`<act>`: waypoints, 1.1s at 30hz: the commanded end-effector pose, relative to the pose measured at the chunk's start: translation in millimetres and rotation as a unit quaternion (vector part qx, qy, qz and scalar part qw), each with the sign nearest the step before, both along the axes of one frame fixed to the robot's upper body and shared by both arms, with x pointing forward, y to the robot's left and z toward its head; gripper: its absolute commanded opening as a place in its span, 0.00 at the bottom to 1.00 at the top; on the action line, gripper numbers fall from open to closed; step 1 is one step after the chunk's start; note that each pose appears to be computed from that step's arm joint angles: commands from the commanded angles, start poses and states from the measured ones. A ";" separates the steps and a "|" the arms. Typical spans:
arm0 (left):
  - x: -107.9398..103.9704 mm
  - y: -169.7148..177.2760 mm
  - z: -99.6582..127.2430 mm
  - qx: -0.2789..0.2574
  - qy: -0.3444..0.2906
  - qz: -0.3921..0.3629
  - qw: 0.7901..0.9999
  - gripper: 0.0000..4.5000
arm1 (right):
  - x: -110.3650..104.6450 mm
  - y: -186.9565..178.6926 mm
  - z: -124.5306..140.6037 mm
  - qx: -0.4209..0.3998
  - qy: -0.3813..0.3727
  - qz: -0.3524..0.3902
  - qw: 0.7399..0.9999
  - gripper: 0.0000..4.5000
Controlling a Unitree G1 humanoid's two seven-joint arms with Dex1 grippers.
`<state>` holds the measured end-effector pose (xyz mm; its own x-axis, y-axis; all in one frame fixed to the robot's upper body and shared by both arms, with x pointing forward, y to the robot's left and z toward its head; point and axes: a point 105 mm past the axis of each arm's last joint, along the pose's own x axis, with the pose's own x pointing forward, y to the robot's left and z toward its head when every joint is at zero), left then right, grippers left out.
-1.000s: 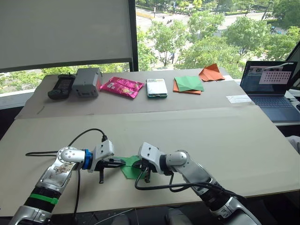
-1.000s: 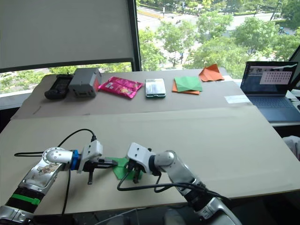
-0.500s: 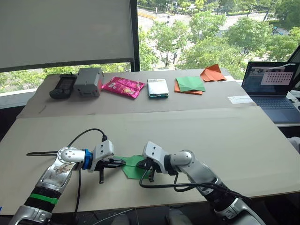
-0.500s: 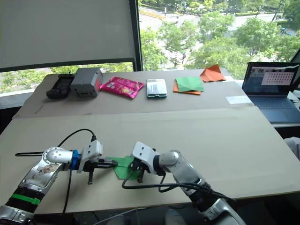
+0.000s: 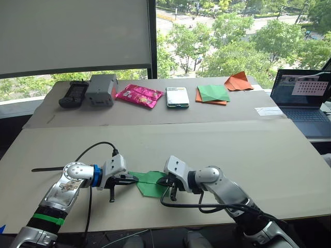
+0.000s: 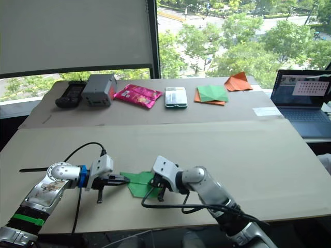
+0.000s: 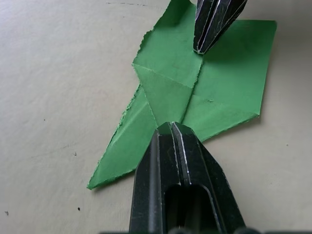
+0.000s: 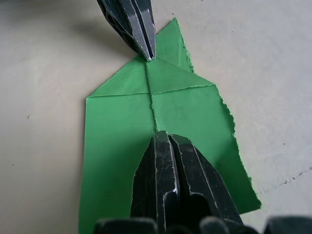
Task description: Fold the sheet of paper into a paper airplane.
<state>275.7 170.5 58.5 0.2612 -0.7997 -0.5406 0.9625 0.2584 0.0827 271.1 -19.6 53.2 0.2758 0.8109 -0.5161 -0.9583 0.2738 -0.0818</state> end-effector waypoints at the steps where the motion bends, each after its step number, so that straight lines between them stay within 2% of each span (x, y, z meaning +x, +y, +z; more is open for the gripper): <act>1: -4.1 4.3 -11.1 0.016 0.021 0.007 1.000 0.00 | -3.5 -33.1 -35.2 -0.063 0.067 -0.056 0.994 0.01; 21: -4.9 4.3 -12.5 0.017 0.022 0.006 1.000 0.00 | -18.3 -60.5 -34.9 -0.083 0.072 -0.082 0.991 0.01; 23: -4.7 4.1 -12.2 0.017 0.021 0.006 1.000 0.00 | -15.1 -51.3 -19.6 -0.050 0.048 -0.072 0.995 0.01; 27: -4.5 5.1 -11.6 0.019 0.020 0.005 1.000 0.00 | -12.4 -30.7 35.9 0.079 -0.013 -0.039 0.996 0.01; 33: -3.3 5.0 -10.3 0.019 0.019 0.003 1.000 0.00 | -23.9 -28.1 65.8 0.150 -0.028 0.002 0.988 0.01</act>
